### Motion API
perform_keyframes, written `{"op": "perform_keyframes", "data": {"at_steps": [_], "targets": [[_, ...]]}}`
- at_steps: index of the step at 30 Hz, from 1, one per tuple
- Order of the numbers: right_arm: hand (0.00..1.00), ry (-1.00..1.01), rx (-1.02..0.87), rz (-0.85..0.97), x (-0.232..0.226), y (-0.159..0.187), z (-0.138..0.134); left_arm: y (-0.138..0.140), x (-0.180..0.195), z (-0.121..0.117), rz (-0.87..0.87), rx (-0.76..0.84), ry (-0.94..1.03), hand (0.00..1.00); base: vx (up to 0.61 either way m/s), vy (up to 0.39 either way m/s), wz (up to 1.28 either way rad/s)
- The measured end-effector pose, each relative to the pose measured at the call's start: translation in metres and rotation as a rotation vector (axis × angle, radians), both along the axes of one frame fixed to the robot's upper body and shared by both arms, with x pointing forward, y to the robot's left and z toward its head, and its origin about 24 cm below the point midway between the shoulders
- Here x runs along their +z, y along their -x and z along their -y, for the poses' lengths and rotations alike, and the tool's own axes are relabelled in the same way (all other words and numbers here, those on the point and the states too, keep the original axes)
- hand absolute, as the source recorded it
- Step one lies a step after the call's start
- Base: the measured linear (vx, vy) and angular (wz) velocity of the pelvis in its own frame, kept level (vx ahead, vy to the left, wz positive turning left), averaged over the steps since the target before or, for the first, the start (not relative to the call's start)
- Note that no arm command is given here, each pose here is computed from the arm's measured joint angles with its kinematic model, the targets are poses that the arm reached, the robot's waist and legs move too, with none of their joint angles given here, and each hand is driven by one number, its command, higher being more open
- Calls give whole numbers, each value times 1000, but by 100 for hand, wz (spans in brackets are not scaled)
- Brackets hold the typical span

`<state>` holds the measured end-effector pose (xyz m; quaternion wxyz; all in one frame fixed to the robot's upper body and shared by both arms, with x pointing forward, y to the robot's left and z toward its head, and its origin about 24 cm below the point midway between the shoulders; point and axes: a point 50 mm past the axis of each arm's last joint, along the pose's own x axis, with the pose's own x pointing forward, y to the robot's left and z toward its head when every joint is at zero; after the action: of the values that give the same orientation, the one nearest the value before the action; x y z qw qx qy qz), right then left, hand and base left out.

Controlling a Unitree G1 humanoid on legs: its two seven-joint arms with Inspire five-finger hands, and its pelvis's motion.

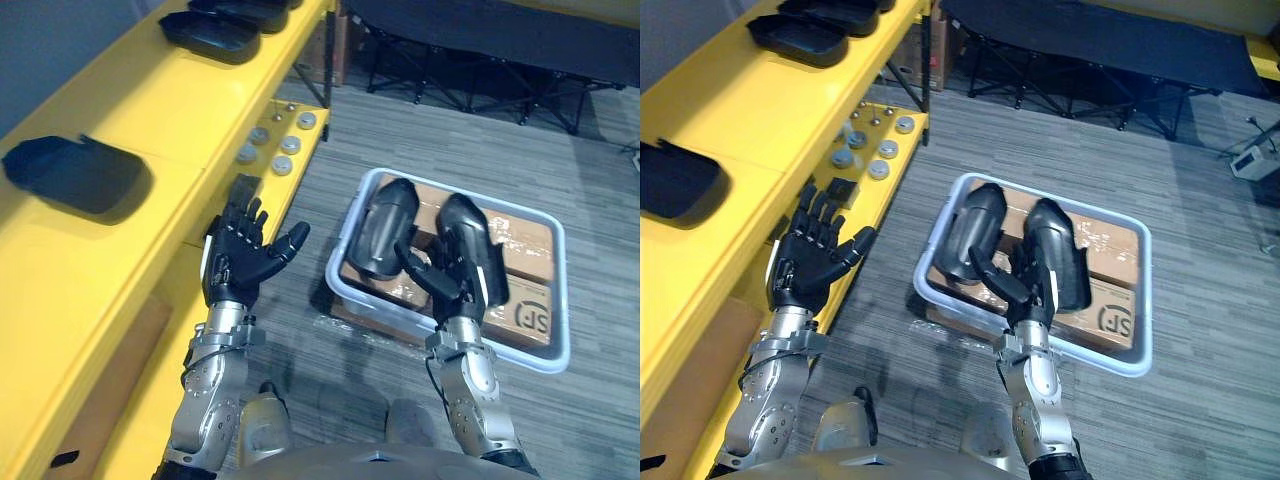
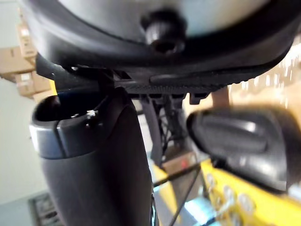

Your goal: Walk over and take three plastic housings, then place them on the shelf

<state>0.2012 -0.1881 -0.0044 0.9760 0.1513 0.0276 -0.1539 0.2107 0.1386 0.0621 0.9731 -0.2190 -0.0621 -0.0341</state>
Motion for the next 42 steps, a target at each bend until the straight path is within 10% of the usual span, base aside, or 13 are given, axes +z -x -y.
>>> {"op": "perform_keyframes", "data": {"at_steps": [9, 23, 32, 42], "targets": [[100, 117, -147, -44, 5, 36, 61, 8, -20, 44, -163, -182, 68, 100, 3, -283, -15], [100, 182, -265, -64, 15, -40, 100, -2, -16, 22, -135, -197, -50, 100, -103, 171, -10], [100, 295, -480, 168, 131, -116, 145, -30, 17, 20, 18, -168, -112, 100, -161, -1, 26], [100, 351, -490, -41, 149, -136, 178, -51, 23, 22, 52, -179, -102, 100, -7, -14, 8]]}}
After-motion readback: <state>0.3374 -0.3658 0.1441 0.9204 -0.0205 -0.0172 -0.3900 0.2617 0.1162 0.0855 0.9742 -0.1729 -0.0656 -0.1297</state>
